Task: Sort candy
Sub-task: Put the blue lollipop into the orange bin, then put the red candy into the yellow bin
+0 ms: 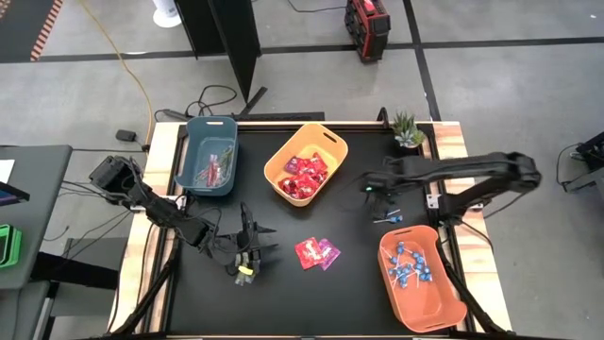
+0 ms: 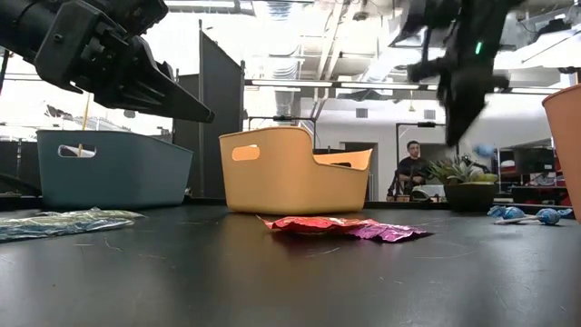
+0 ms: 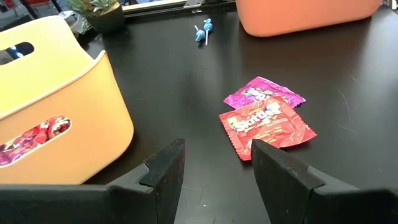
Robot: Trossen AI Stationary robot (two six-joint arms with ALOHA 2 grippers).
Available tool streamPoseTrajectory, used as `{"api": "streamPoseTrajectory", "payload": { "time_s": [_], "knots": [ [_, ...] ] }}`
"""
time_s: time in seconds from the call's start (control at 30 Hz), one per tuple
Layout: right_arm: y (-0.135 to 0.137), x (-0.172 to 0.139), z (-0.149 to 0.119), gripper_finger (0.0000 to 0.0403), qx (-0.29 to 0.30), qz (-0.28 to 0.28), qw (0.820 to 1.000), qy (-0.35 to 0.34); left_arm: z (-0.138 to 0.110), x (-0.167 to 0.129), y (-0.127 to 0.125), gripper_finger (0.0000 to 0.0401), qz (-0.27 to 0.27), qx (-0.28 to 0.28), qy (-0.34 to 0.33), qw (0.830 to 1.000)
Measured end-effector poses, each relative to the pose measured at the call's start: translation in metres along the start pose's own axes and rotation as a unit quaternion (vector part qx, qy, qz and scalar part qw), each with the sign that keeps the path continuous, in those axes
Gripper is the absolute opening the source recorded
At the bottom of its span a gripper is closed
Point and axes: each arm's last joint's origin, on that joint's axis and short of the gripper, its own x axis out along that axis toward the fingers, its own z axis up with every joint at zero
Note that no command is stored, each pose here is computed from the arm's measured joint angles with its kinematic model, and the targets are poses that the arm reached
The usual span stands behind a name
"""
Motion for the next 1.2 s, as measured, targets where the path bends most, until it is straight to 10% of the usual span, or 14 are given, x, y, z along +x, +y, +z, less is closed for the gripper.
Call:
{"api": "streamPoseTrajectory", "payload": {
  "time_s": [0.23, 0.47, 0.8, 1.2],
  "knots": [
    [0.010, -0.086, -0.028, 0.0000, 0.044, 0.171, 0.974, -0.139, 0.000, 0.000, 0.000, 0.0178, 0.001, 0.000, 0.000, 1.000],
    [0.039, -0.125, -0.078, 0.0000, 0.109, 0.305, 0.941, -0.103, 0.000, 0.001, 0.001, 0.0178, 0.004, 0.001, 0.000, 1.000],
    [0.093, -0.116, -0.126, 0.0015, 0.248, 0.182, 0.952, 0.016, 0.001, 0.008, 0.011, 0.0178, 0.025, 0.030, 0.006, 0.999],
    [0.143, -0.087, -0.128, 0.0227, 0.257, 0.080, 0.963, 0.025, 0.004, 0.014, 0.015, 0.0178, -0.023, 0.045, 0.003, 0.999]
  ]
}}
